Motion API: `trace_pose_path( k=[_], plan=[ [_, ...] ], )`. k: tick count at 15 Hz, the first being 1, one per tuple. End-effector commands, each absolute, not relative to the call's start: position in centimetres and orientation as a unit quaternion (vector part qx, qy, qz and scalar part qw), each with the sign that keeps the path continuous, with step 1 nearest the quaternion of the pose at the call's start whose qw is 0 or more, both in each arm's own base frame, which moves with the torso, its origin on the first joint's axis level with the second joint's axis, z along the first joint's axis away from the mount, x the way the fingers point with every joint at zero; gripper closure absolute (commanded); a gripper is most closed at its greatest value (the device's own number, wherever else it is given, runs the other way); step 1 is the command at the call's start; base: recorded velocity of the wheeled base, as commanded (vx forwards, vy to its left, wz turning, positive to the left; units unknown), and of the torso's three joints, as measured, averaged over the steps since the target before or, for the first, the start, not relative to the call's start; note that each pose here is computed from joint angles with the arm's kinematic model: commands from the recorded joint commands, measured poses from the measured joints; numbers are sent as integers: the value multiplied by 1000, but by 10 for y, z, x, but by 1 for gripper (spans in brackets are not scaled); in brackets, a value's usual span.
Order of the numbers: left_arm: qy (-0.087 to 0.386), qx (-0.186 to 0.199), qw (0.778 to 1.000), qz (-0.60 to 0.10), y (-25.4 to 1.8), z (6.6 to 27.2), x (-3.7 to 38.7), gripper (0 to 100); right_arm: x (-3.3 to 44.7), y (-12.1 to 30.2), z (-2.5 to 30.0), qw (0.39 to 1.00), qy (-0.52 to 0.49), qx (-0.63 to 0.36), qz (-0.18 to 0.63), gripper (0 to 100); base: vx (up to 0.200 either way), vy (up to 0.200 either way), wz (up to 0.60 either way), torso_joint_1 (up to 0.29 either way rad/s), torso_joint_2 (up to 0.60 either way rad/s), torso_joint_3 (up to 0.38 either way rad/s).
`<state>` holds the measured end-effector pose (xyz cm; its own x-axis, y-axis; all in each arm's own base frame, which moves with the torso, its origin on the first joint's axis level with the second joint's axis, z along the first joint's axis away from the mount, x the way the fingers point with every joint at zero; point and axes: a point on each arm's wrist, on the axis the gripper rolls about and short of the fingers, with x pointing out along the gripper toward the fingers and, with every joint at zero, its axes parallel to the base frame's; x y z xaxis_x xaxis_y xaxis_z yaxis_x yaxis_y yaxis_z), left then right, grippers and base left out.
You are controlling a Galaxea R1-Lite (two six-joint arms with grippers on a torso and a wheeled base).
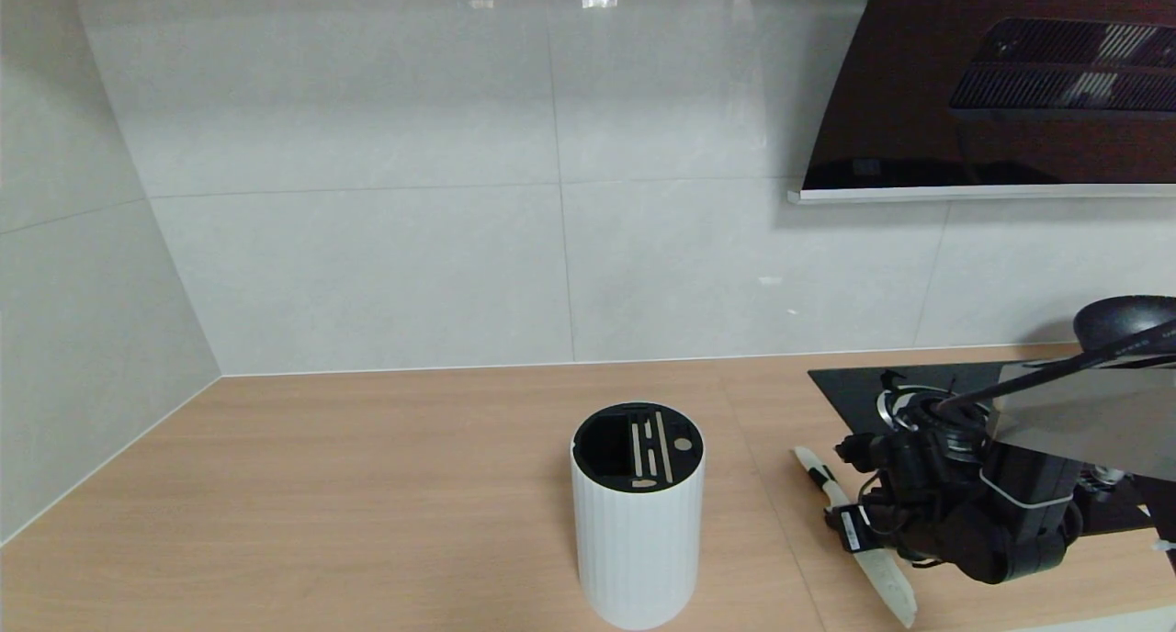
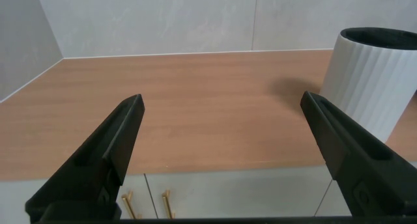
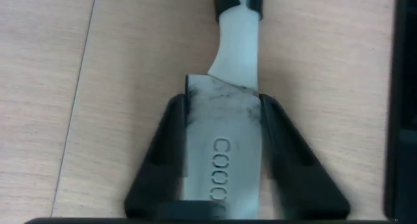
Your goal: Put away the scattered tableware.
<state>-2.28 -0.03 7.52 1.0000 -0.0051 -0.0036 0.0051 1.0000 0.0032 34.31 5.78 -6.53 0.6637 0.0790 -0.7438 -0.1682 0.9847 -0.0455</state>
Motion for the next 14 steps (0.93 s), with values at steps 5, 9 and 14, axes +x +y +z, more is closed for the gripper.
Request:
trace_pose_path(
  k=[5, 9, 14],
  plan=[
    [2, 2, 1000, -2, 0, 75, -23, 0, 342, 57, -62, 911, 402, -54, 67, 100, 0, 0, 0, 0, 0, 0],
    [2, 4, 1000, -3, 0, 75, -23, 0, 337, 56, -13, 939, 338, -31, 62, 100, 0, 0, 0, 0, 0, 0],
    [-31, 12, 999, -10, -1, 93, -28, 0, 313, 63, 68, 968, 237, -24, 79, 100, 0, 0, 0, 0, 0, 0]
  ],
)
